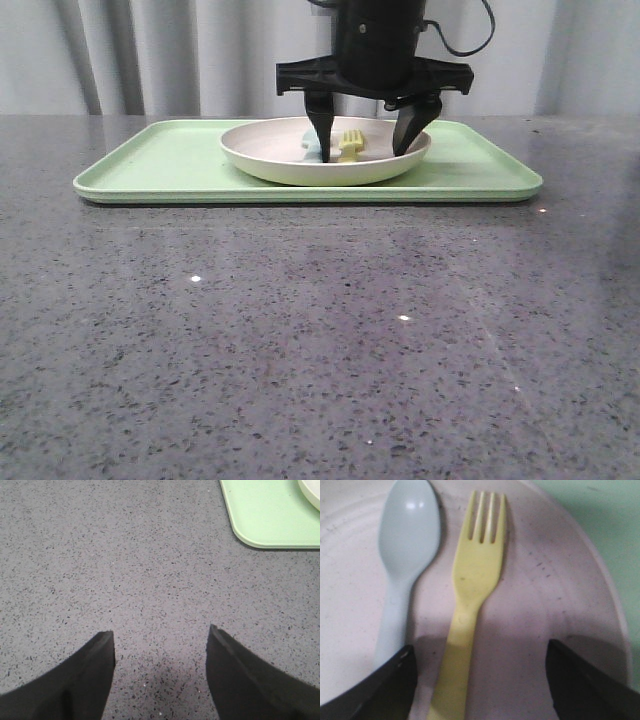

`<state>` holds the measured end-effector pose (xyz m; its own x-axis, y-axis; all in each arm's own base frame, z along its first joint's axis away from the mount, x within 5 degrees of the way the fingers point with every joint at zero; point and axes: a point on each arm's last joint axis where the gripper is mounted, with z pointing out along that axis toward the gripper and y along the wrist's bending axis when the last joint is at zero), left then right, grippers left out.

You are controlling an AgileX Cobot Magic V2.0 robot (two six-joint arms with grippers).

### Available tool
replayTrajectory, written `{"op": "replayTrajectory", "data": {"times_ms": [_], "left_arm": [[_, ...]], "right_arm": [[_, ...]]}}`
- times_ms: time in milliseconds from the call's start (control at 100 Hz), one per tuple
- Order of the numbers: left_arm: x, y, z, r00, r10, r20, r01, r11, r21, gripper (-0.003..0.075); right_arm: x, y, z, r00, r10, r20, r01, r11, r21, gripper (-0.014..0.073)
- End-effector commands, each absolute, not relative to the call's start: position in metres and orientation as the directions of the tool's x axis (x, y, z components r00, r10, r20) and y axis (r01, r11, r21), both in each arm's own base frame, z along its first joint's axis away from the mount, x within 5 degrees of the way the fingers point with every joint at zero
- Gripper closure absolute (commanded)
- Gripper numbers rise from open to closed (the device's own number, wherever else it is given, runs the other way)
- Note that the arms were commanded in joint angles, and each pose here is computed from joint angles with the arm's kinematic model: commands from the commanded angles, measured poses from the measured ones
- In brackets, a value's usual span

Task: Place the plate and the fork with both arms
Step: 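Lower the right gripper and close it on the yellow fork handle, then lift the fork out of the plate and carry it beside the plate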

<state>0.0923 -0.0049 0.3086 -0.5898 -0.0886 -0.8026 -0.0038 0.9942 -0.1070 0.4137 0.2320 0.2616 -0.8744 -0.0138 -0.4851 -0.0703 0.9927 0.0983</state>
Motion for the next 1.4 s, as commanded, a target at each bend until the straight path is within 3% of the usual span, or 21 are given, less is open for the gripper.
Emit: {"op": "replayTrajectory", "data": {"times_ms": [0, 320, 620, 990, 1390], "left_arm": [[0.096, -0.005, 0.322, -0.515, -0.110, -0.850, -0.004, 0.992, -0.127, 0.0321], [0.096, -0.005, 0.322, -0.515, -0.110, -0.850, -0.004, 0.992, -0.127, 0.0321], [0.096, -0.005, 0.322, -0.515, -0.110, -0.850, -0.004, 0.992, -0.127, 0.0321], [0.096, -0.005, 0.322, -0.515, -0.110, -0.850, -0.004, 0.992, -0.127, 0.0321], [0.096, -0.005, 0.322, -0.515, -0.110, -0.850, -0.004, 0.992, -0.127, 0.0321]], "right_arm": [[0.411, 0.228, 0.294, -0.828, 0.000, -0.561, -0.085, 0.989, 0.124, 0.0064], [0.410, 0.228, 0.294, -0.831, 0.000, -0.557, -0.083, 0.989, 0.124, 0.0407], [0.410, 0.228, 0.294, -0.832, 0.009, -0.554, -0.074, 0.989, 0.128, 0.0580], [0.408, 0.227, 0.296, -0.839, 0.010, -0.545, -0.069, 0.990, 0.124, 0.0595], [0.398, 0.210, 0.335, -0.796, 0.050, -0.604, -0.059, 0.985, 0.160, 0.0595]]}}
